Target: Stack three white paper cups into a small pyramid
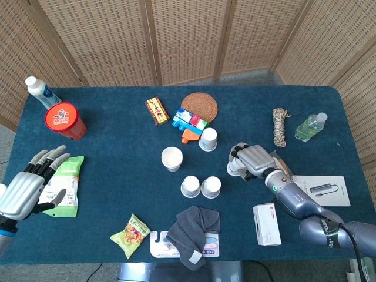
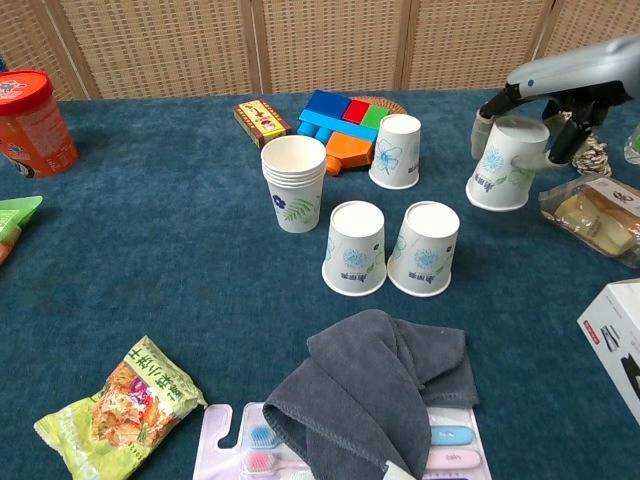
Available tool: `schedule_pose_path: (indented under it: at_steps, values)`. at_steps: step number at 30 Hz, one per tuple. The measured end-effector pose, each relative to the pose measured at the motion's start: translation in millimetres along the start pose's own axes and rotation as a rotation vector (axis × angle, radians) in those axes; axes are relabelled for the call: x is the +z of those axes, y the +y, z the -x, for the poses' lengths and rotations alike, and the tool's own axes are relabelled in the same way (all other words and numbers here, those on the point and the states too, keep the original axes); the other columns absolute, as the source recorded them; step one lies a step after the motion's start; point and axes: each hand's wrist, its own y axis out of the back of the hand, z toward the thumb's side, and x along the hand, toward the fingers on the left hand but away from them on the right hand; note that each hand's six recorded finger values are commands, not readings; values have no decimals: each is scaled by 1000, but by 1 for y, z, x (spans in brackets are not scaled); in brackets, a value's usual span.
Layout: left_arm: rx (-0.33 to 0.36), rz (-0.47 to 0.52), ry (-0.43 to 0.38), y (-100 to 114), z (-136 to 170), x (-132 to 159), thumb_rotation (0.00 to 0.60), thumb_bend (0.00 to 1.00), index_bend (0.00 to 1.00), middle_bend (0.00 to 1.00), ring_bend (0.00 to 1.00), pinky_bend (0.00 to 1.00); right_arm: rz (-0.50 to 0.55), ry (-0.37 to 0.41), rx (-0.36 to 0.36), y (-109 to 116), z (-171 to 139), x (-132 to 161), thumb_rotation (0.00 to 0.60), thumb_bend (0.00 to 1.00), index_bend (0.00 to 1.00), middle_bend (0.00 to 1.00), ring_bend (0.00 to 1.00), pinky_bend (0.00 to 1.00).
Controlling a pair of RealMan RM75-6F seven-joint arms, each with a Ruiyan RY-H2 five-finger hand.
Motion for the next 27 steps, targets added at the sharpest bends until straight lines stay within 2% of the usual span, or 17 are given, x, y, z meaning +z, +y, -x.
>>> schedule_pose_path:
  at_steps: [15, 27]
  values:
    - [-5, 4, 5, -3, 11, 1, 600, 468, 0, 0, 0, 47, -51, 42, -24, 18, -20, 22, 600, 538, 357, 213, 129, 673]
    - [-13, 13, 6, -6, 8, -2, 600, 468, 0, 0, 0, 47, -84, 89, -2, 23, -24, 49, 600, 538, 356, 212, 130, 672]
